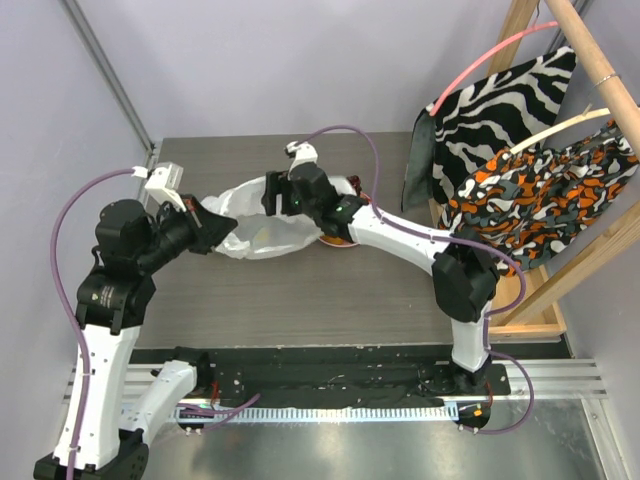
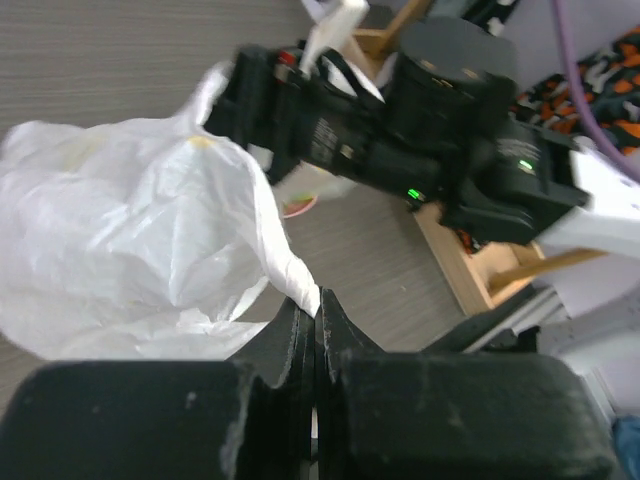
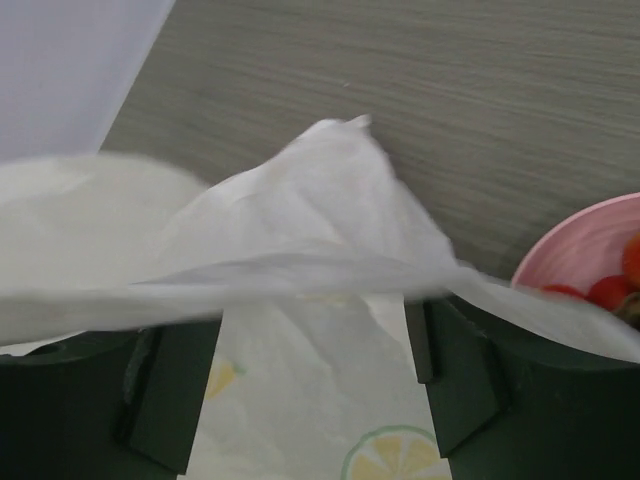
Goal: Place the fruits into the plastic bag
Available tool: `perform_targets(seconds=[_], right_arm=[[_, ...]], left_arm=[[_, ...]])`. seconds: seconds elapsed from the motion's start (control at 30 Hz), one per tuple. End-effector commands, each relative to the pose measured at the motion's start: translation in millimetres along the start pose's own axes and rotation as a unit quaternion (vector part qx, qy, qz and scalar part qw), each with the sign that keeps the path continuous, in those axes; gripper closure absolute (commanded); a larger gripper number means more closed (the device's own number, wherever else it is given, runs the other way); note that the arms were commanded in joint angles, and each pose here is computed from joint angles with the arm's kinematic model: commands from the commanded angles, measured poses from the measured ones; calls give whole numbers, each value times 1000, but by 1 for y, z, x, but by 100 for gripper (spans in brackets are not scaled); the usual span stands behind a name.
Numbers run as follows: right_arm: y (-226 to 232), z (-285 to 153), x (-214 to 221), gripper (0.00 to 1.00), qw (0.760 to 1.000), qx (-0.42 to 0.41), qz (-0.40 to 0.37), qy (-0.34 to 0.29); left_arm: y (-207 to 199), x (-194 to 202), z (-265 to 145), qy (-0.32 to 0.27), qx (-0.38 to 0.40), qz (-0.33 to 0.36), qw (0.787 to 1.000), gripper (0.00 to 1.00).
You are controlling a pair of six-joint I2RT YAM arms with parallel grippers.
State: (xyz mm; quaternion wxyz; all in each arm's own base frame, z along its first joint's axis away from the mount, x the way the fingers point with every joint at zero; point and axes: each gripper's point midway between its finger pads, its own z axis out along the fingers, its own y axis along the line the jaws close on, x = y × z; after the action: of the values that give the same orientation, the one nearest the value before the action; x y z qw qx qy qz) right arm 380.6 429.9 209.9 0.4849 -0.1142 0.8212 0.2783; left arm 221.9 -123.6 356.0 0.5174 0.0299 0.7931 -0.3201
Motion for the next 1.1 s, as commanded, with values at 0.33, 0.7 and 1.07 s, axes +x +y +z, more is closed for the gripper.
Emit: perform_targets(seconds=[0.33, 0.7, 1.07], right_arm=[[43, -32, -49, 10, 986, -164, -26, -26], [85, -116, -47, 10, 947, -318, -37, -11], [-52, -85, -70, 13, 999, -43, 15, -3]], left_arm=[[37, -20, 16, -37, -82, 7, 996, 100], [96, -26, 7, -76, -228, 46, 970, 100], [112, -13, 15, -92, -232, 72, 966, 100]])
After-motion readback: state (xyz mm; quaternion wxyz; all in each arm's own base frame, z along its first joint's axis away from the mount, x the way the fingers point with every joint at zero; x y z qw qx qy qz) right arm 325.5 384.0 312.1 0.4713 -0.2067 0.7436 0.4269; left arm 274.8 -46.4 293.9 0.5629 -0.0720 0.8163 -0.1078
